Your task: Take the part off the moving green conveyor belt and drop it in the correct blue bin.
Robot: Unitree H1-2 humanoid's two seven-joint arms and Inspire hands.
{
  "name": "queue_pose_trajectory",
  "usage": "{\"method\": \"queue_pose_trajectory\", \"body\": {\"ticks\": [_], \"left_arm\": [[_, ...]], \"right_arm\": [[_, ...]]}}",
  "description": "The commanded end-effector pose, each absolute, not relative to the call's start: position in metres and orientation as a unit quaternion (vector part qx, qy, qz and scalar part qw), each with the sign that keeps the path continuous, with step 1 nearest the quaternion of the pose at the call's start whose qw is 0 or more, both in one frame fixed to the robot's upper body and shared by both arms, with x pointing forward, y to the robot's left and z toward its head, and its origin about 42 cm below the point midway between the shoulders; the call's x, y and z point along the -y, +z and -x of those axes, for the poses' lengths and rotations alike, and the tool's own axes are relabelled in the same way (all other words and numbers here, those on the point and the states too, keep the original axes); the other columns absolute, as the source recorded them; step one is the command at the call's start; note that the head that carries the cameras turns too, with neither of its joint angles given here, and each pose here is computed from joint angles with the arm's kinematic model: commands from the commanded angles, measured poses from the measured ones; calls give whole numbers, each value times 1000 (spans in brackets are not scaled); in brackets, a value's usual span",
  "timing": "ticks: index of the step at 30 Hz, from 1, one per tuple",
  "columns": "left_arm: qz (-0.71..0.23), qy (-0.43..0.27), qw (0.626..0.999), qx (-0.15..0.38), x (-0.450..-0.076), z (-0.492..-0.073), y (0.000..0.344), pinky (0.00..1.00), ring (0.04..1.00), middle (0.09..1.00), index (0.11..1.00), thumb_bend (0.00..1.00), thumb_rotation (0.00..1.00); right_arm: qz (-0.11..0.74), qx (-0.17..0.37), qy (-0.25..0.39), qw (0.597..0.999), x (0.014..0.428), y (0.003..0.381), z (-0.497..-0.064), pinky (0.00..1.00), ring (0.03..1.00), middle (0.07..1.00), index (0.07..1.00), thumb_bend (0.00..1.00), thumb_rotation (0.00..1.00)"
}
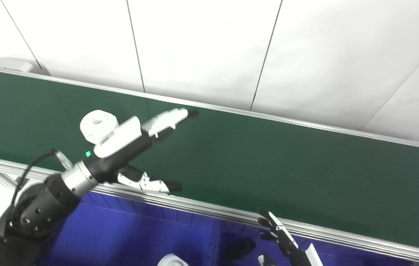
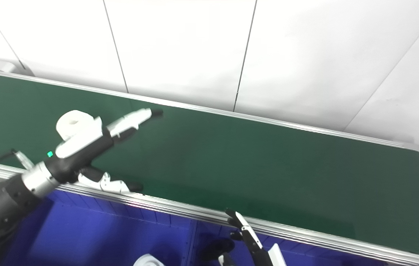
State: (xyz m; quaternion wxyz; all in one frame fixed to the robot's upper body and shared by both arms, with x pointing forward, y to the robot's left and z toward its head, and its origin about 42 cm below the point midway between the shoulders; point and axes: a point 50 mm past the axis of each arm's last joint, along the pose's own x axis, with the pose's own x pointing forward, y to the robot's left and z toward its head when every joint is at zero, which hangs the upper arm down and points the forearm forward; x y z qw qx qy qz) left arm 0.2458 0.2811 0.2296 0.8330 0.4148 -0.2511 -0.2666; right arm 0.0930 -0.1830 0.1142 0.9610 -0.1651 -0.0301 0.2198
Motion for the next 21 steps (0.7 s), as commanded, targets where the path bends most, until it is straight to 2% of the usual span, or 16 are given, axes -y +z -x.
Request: {"method": "queue_pose_trajectory", "body": {"ticks": [1, 5, 13, 16, 18, 21], "left_arm": [[-463, -227, 800, 307, -291, -256, 264, 1000, 1000, 1000, 1000, 484, 436], [-506, -197, 776, 321, -303, -269, 283, 999, 985, 996, 993, 556, 331], [-549, -158, 753, 325, -320, -293, 301, 949, 965, 975, 959, 714, 387], [-553, -157, 752, 322, -323, -300, 299, 920, 947, 960, 945, 718, 398], [-555, -159, 752, 319, -327, -308, 294, 907, 941, 950, 933, 666, 427], [-564, -157, 748, 312, -334, -319, 284, 904, 932, 940, 920, 655, 459]], "right_arm": [[158, 65, 218, 961, 182, 124, -92, 794, 901, 942, 927, 359, 851], [159, 65, 217, 961, 182, 125, -92, 792, 899, 940, 925, 360, 849], [159, 65, 218, 961, 183, 124, -92, 798, 903, 941, 929, 362, 862], [158, 65, 218, 961, 183, 124, -92, 797, 903, 940, 928, 358, 857], [156, 65, 217, 961, 183, 124, -91, 800, 904, 942, 928, 357, 854], [155, 65, 216, 962, 183, 125, -92, 803, 905, 942, 927, 349, 839]]}}
